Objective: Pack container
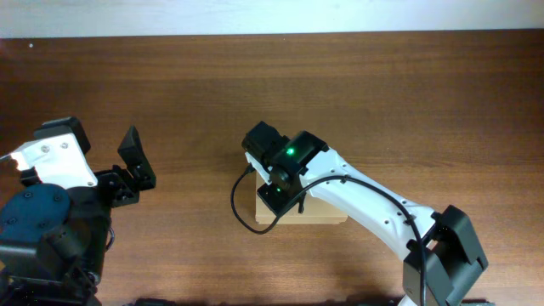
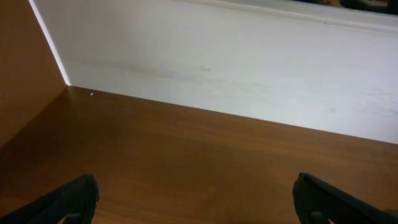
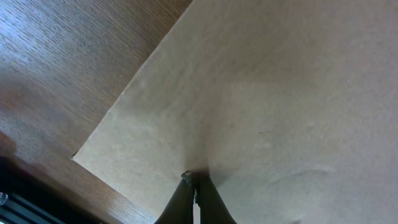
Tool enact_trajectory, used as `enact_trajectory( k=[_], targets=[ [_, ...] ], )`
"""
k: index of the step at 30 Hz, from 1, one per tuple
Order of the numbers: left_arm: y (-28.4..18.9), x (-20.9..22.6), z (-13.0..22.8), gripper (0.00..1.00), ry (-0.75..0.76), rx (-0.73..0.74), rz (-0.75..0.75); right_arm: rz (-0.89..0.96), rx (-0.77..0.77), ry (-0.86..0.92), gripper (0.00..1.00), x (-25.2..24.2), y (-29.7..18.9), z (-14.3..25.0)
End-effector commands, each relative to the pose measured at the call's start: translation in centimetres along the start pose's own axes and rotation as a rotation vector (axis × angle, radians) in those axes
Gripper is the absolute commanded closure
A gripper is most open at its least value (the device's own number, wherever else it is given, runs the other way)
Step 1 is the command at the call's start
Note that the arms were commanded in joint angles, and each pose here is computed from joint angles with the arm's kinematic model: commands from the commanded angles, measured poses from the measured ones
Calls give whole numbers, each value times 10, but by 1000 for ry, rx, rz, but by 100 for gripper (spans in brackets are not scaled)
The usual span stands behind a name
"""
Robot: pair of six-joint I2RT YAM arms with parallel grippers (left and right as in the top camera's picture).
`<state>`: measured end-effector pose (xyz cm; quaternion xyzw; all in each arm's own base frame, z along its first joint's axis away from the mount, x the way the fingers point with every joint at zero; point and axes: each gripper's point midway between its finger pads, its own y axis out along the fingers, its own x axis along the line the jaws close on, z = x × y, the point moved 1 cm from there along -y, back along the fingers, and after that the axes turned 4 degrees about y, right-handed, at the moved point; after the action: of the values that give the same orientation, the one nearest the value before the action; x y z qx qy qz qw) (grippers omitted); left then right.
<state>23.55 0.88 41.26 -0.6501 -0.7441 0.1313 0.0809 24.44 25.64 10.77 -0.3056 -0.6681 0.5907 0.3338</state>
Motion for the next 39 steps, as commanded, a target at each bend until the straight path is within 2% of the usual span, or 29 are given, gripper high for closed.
enact_trajectory(
  k=[1,5,9,15,21,22,28,33,39],
  targets=[
    [-1,2,-3,0,14,-5,-10,0,23,2,96,1,10,-1],
    [-1,2,-3,0,14,-5,-11,1,23,4,96,1,10,-1],
    [-1,2,-3,0,15,-5,-11,4,-8,6,96,2,-12,-7],
    [-1,2,-3,1,15,-6,-11,167,-305,42,96,-18,-133,-42],
    [-1,2,-3,0,21,-6,-11,358,-552,142,94,-51,-238,-36],
    [-1,2,-3,1,38,-6,-12,434,-618,214,92,-65,-270,-21],
    [-1,3,-4,0,40,-8,-15,597,-770,410,91,-101,-337,37],
    [-3,3,-6,0,38,-17,-18,550,-932,540,90,-111,-378,91],
    [-5,3,-10,0,35,-28,-17,536,-1093,703,82,-131,-412,171]
  ],
)
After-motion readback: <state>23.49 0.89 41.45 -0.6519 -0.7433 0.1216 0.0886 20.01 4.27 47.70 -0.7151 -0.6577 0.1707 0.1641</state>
